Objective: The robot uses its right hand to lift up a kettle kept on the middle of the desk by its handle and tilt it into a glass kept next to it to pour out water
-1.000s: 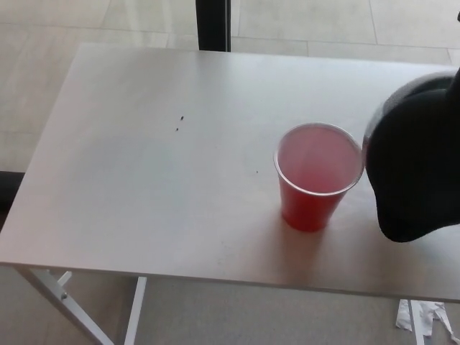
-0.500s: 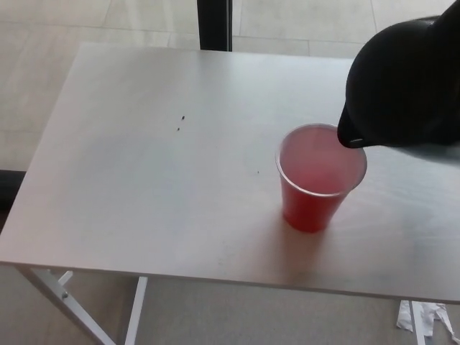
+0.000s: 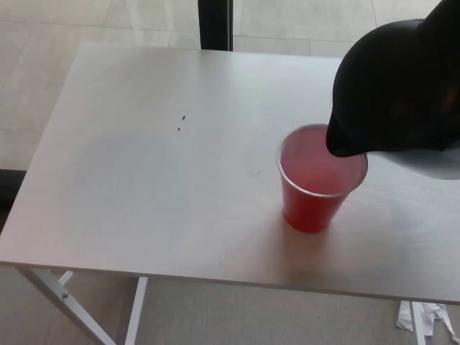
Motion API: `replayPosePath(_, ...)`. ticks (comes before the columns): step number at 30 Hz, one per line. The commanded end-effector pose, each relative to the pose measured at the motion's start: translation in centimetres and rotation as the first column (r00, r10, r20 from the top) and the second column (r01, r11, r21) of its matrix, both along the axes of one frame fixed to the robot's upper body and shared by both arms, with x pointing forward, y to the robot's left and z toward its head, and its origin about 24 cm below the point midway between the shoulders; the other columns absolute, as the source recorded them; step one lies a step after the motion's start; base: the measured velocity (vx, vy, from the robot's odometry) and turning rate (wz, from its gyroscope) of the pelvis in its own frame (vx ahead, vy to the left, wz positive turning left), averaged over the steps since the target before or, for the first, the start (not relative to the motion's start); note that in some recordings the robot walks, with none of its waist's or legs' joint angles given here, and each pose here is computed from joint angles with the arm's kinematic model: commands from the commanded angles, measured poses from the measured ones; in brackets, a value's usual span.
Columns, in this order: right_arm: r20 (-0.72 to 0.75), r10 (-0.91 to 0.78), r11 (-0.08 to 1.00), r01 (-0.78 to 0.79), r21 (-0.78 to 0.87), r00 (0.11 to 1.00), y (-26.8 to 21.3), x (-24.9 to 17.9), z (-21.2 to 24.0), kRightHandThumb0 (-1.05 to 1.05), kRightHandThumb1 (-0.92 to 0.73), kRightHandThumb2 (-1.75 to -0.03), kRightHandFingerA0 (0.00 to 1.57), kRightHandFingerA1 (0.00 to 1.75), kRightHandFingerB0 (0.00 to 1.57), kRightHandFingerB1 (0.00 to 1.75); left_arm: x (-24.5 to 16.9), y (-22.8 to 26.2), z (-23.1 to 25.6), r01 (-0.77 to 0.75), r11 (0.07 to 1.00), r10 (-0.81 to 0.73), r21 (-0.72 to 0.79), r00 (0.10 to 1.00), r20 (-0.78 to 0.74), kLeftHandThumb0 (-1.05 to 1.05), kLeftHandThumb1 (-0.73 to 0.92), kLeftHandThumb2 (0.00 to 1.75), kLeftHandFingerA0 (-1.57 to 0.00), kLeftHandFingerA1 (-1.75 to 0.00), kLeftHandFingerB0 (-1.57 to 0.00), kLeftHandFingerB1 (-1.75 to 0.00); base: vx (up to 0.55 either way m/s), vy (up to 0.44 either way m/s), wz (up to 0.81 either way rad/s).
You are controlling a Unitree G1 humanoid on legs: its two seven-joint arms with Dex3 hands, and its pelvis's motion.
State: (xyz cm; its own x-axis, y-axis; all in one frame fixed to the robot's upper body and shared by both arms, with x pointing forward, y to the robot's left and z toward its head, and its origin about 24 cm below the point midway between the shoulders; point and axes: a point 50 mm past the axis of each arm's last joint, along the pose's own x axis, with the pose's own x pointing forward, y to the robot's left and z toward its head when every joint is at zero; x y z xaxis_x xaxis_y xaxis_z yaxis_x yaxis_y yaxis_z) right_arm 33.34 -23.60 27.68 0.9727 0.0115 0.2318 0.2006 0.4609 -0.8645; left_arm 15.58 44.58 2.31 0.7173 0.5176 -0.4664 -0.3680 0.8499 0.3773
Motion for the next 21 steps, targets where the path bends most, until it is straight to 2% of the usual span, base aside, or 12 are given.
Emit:
replayPosePath(1, 0.103, 0.008, 0.999, -0.004, -0.042, 0.995, 0.8, -0.5, 1.4, -0.19, -0.51, -1.08, 0.88, 1.75, 0.66, 1.65, 0.0, 0.2, 0.3, -0.009, 1.0, 0.009, 0.018, 1.0, -0.018, -0.79, 0.92, 0.7, -0.62, -0.58, -0.39, -0.55, 0.0, 0.0, 0.0)
replayPosePath(4, 0.099, -0.002, 0.999, 0.007, -0.051, 0.995, 0.9, -0.6, 1.3, -0.18, -0.51, -1.1, 0.87, 1.75, 0.65, 1.65, 0.2, 0.1, 0.3, -0.019, 1.0, 0.019, 0.003, 1.0, -0.016, -0.8, 0.92, 0.67, -0.63, -0.59, -0.4, -0.55, 0.0, 0.0, 0.0)
replayPosePath(6, 0.094, -0.015, 0.998, 0.02, -0.057, 0.995, 1.0, -0.5, 1.0, -0.2, -0.48, -1.15, 0.88, 1.75, 0.67, 1.58, 0.2, 0.1, 0.3, -0.008, 1.0, 0.009, 0.023, 1.0, -0.026, -0.79, 0.92, 0.7, -0.64, -0.6, -0.41, -0.55, 0.0, 0.0, 0.0)
replayPosePath(9, 0.095, -0.017, 0.998, 0.023, -0.058, 0.995, 1.0, -0.5, 0.9, -0.21, -0.47, -1.18, 0.88, 1.75, 0.68, 1.59, 0.3, 0.1, 0.5, -0.005, 1.0, 0.006, 0.024, 1.0, -0.021, -0.8, 0.92, 0.69, -0.64, -0.6, -0.41, -0.55, 0.0, 0.0, 0.0)
replayPosePath(10, 0.108, 0.004, 0.998, 0.002, -0.063, 0.994, 1.3, -0.5, 0.7, -0.24, -0.41, -1.29, 0.9, 1.75, 0.76, 1.61, 0.4, 0.1, 0.5, 0.004, 0.999, -0.004, 0.032, 1.0, -0.026, -0.79, 0.76, 1.14, -0.59, -0.68, -0.38, -0.63, 0.0, 0.0, 0.0)
replayPosePath(11, 0.108, 0.004, 0.998, 0.003, -0.063, 0.994, 1.3, -0.5, 0.7, -0.24, -0.41, -1.29, 0.9, 1.75, 0.76, 1.61, 0.4, 0.1, 0.5, 0.004, 0.999, -0.004, 0.032, 1.0, -0.026, -0.79, 0.76, 1.14, -0.59, -0.68, -0.38, -0.63, 0.0, 0.0, 0.0)
replayPosePath(12, 0.104, 0.001, 0.998, 0.005, -0.058, 0.995, 1.4, -0.6, 0.8, -0.24, -0.43, -1.26, 0.9, 1.75, 0.76, 1.62, 0.6, 0.0, 0.6, -0.002, 1.0, 0.002, 0.028, 1.0, -0.025, -0.8, 0.92, 0.69, -0.64, -0.61, -0.4, -0.56, 0.0, 0.0, 0.0)
replayPosePath(13, 0.096, -0.006, 0.998, 0.011, -0.054, 0.995, 1.4, -0.5, 0.7, -0.23, -0.44, -1.24, 0.9, 1.75, 0.76, 1.6, 0.7, 0.0, 0.5, -0.006, 1.0, 0.006, 0.008, 1.0, -0.007, -0.76, 0.73, 1.13, -0.58, -0.68, -0.36, -0.62, 0.0, 0.0, 0.0)
replayPosePath(14, 0.103, 0.003, 0.998, 0.002, -0.055, 0.995, 1.6, -0.5, 0.6, -0.24, -0.44, -1.25, 0.92, 1.75, 0.77, 1.57, 0.7, -0.1, 0.5, -0.009, 1.0, 0.009, 0.008, 1.0, -0.007, -0.8, 0.92, 0.69, -0.64, -0.62, -0.4, -0.57, 0.0, 0.0, 0.0)
replayPosePath(17, 0.097, 0.021, 0.998, -0.015, -0.059, 0.995, 1.9, -0.5, 0.5, -0.21, -0.5, -1.18, 0.91, 1.75, 0.77, 1.51, 0.8, -0.1, 0.5, -0.004, 1.0, 0.004, 0.015, 1.0, -0.012, -0.8, 0.92, 0.7, -0.62, -0.62, -0.39, -0.56, 0.0, 0.0, 0.0)
replayPosePath(18, 0.093, 0.028, 0.998, -0.022, -0.062, 0.995, 2.1, -0.5, 0.4, -0.27, -0.5, -1.16, 1.19, 1.36, 0.93, 1.17, 0.8, -0.1, 0.5, 0.0, 1.0, 0.0, 0.016, 1.0, -0.009, -0.77, 0.74, 1.13, -0.58, -0.68, -0.38, -0.63, 0.0, 0.0, 0.0)
replayPosePath(21, 0.108, 0.095, 0.991, -0.085, -0.099, 0.99, 3.0, -0.6, 0.1, -0.25, -0.46, -1.17, 1.24, 1.4, 0.99, 1.24, 1.0, -0.1, 0.8, 0.004, 1.0, -0.004, 0.018, 1.0, -0.005, -0.79, 0.75, 1.14, -0.58, -0.68, -0.37, -0.62, 0.0, 0.0, 0.0)
